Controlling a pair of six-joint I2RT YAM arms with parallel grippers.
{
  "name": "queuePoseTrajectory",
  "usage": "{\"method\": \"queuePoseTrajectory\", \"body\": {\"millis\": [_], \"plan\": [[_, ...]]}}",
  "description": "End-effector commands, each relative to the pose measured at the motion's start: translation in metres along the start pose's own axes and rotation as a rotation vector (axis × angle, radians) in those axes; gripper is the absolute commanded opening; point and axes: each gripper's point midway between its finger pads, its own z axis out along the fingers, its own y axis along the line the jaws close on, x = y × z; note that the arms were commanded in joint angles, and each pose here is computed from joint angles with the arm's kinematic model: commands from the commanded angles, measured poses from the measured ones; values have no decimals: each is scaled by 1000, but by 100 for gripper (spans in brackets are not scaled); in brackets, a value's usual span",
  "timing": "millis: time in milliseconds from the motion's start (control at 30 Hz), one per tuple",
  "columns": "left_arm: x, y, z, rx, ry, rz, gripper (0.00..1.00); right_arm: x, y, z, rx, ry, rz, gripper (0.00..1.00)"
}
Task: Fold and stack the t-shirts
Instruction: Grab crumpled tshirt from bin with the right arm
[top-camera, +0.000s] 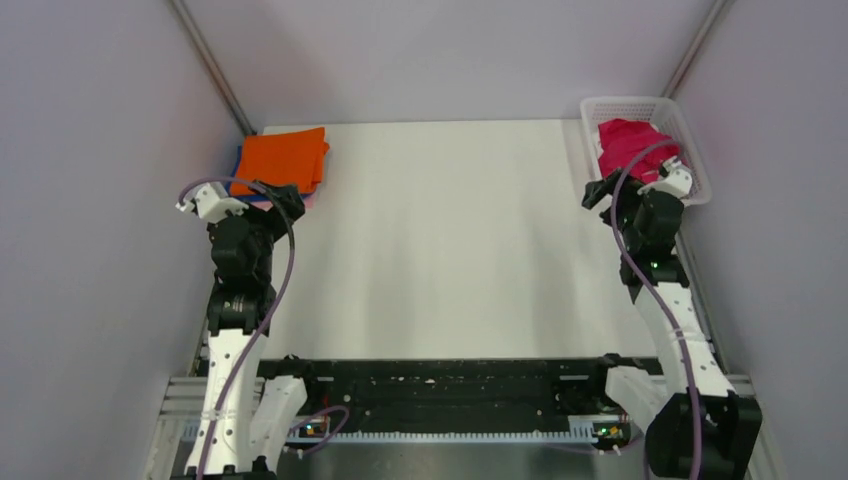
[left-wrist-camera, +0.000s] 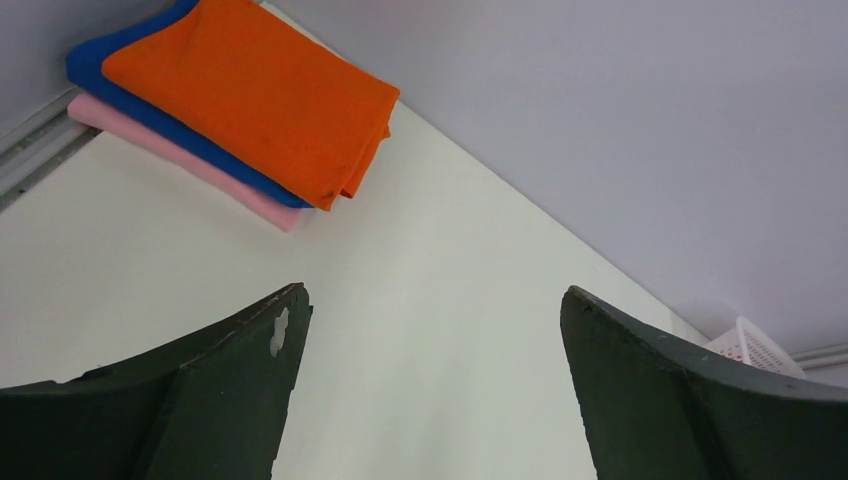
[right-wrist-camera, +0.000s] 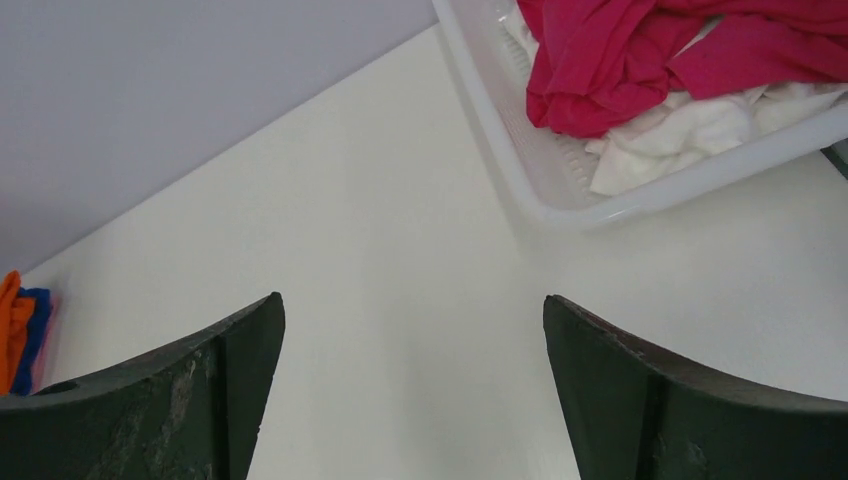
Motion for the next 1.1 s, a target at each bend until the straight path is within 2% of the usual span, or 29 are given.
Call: {"method": "queuePoseTrajectory", "body": {"millis": [0, 167, 300, 433, 600, 767, 867, 933, 967, 1000, 1067], "plan": [[-6, -2, -1, 2, -18, -10, 99, -30, 5, 19, 57, 13, -61, 99], [4, 3, 8, -25, 20, 13, 99, -49, -29, 77, 260, 75, -88, 99], [10, 12, 14, -67, 43, 15, 99, -55, -62, 136, 371, 127, 5, 99], [15, 13, 15, -66, 58, 15, 99, -42, -102, 193, 474, 195, 102, 99], [27, 6, 14, 11, 70, 5, 99, -29, -126, 256, 462, 244, 207, 92], [28, 10, 14, 6, 57, 3, 99, -16, -136, 291, 441, 239, 231, 85], [26, 10, 14, -1, 48, -2, 99, -16, -136, 305, 416, 222, 236, 72], [25, 9, 15, 1, 45, -3, 99, -23, -129, 312, 374, 206, 229, 51], [25, 9, 15, 0, 45, -2, 99, -28, -125, 314, 361, 195, 229, 29], [25, 10, 16, -1, 45, -2, 99, -36, -122, 314, 354, 181, 227, 21], [25, 9, 16, -2, 49, -1, 99, -58, -113, 312, 337, 147, 213, 19]]}}
